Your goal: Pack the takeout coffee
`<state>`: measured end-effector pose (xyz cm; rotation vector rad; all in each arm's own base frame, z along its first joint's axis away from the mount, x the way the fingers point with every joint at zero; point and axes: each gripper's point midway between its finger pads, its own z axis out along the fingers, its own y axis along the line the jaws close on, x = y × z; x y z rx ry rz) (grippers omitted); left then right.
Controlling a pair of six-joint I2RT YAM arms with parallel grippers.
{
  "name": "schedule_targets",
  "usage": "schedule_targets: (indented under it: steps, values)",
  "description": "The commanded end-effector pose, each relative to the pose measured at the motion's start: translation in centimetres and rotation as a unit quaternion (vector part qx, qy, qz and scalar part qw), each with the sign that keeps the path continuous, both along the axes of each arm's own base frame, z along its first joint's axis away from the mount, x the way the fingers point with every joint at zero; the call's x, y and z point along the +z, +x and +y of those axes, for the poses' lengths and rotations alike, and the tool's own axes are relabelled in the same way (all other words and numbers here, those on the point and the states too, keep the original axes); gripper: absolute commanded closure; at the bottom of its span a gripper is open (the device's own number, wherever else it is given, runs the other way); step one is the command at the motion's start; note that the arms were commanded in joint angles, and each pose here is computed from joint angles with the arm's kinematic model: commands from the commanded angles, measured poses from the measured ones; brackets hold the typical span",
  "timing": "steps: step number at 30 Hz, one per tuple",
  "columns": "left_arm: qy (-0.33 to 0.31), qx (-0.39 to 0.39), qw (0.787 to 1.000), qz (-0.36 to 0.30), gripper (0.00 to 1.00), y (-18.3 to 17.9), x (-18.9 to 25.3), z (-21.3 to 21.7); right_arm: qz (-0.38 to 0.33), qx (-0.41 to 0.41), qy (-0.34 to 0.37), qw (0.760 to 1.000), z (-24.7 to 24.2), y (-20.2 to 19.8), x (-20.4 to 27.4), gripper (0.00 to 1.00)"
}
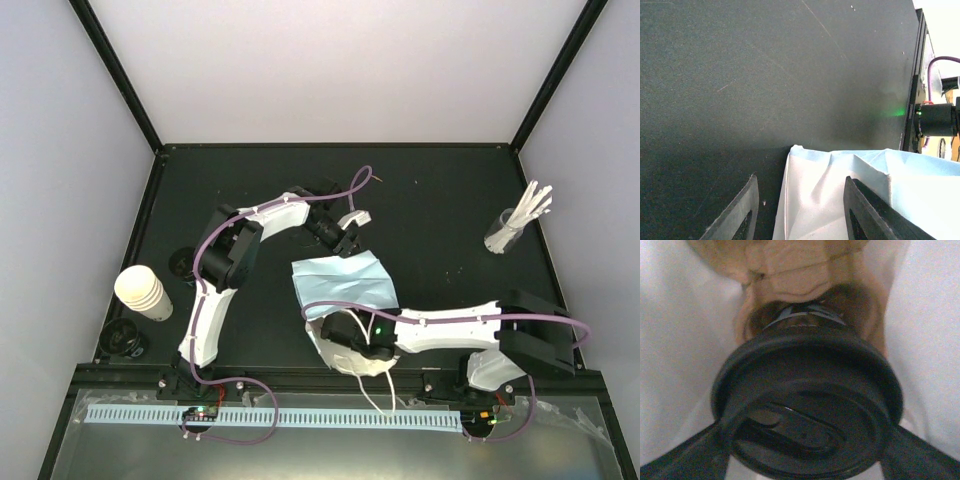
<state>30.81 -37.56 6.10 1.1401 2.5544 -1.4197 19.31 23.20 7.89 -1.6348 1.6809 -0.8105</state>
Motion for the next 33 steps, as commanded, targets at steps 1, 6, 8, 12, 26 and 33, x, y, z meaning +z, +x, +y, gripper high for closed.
schedule_targets:
  steps: [1, 6, 8, 12, 26, 33]
  values:
    - [0.026, -0.054, 0.99, 0.13, 0.51, -7.0, -1.1, 0.0, 0.14, -0.009, -0.08, 0.987, -4.3, -2.1, -3.8, 0.02]
    - [0.026, -0.048, 0.99, 0.128, 0.51, -6.5, -0.8, 0.2, 0.154, 0.002, -0.04, 0.987, -2.6, -2.4, -0.8, 0.0]
    - [0.026, -0.045, 0.991, 0.126, 0.51, -6.2, -0.6, 0.3, 0.166, 0.009, -0.028, 0.986, -2.0, -2.7, 0.2, 0.0]
    - [0.027, -0.04, 0.991, 0.127, 0.5, -6.0, -0.5, 0.4, 0.196, 0.035, 0.014, 0.98, 0.0, -3.7, 2.8, 0.0]
    - [0.065, 0.043, 0.995, 0.054, 0.07, -1.4, 0.6, 2.5, 0.327, 0.068, -0.001, 0.943, 1.1, -7.7, 4.8, 0.0]
    - [0.068, 0.137, 0.988, -0.014, 0.01, 3.8, 4.8, 5.5, 0.332, 0.075, 0.008, 0.94, 1.7, -7.6, 5.2, 0.0]
